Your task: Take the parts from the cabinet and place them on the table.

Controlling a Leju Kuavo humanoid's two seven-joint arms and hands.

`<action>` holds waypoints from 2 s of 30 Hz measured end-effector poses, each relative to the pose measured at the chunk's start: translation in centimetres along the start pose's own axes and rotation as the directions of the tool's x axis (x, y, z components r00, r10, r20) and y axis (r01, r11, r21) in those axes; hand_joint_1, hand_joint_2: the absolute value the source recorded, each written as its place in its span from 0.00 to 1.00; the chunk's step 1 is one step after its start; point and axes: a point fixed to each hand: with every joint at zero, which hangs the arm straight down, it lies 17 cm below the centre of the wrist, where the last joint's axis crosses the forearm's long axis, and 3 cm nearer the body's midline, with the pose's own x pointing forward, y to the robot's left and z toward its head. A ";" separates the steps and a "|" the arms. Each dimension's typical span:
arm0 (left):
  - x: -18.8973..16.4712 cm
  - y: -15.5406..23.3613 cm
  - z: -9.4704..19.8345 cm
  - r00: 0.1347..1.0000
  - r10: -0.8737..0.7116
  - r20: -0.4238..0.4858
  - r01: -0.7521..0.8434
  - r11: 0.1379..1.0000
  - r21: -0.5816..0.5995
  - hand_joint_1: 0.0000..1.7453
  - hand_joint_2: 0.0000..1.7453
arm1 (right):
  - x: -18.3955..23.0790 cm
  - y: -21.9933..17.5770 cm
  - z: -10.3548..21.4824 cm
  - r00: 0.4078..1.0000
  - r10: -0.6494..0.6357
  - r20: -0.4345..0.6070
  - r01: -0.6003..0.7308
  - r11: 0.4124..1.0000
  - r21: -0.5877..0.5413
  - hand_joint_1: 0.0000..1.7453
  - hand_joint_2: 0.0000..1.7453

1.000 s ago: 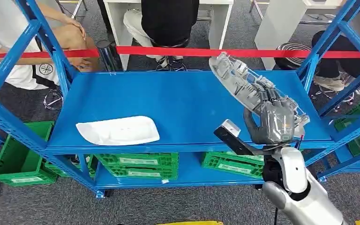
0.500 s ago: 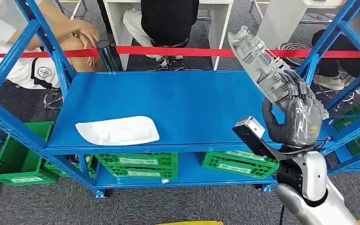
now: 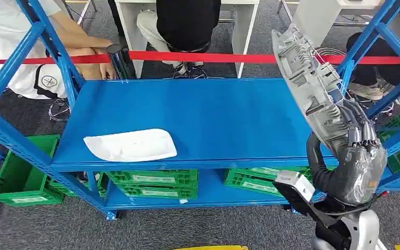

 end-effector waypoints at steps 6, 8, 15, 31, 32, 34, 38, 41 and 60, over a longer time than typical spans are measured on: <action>0.9 1.0 -0.1 0.998 -0.018 0.063 0.016 1.000 0.021 0.00 0.00 | 1.6 -1.5 0.8 0.999 -0.037 0.022 0.038 0.998 -0.046 1.00 1.00; 1.3 1.2 -0.1 0.996 -0.022 0.087 0.019 0.999 0.034 0.00 0.00 | 2.2 -2.0 0.8 0.998 -0.049 0.031 0.051 0.997 -0.061 1.00 1.00; 2.8 1.6 0.0 0.984 -0.036 0.175 0.027 0.998 0.057 0.00 0.00 | 3.7 -2.7 1.0 0.996 -0.081 0.049 0.085 0.993 -0.079 1.00 1.00; 4.1 2.6 0.2 0.965 -0.074 0.250 0.047 0.992 0.113 0.00 0.00 | 4.9 -4.1 1.5 0.991 -0.121 0.057 0.127 0.986 -0.105 1.00 1.00; 4.1 2.6 0.2 0.965 -0.074 0.250 0.047 0.992 0.113 0.00 0.00 | 5.0 -4.4 1.5 0.990 -0.125 0.061 0.131 0.985 -0.112 1.00 1.00; 4.1 2.6 0.2 0.965 -0.074 0.250 0.047 0.992 0.113 0.00 0.00 | 5.1 -4.7 1.4 0.989 -0.131 0.062 0.138 0.983 -0.120 1.00 1.00; 4.1 2.6 0.2 0.966 -0.075 0.249 0.048 0.992 0.113 0.00 0.00 | 5.3 -5.2 1.3 0.988 -0.141 0.064 0.148 0.981 -0.129 1.00 1.00; 4.1 2.5 0.2 0.965 -0.075 0.250 0.048 0.993 0.113 0.00 0.00 | 5.7 -5.6 1.2 0.981 -0.180 0.070 0.188 0.974 -0.129 1.00 1.00; 4.1 1.9 0.3 0.965 -0.085 0.249 0.064 0.994 0.091 0.00 0.00 | 6.3 -8.9 1.2 0.762 -0.646 0.054 0.646 0.749 -0.147 1.00 1.00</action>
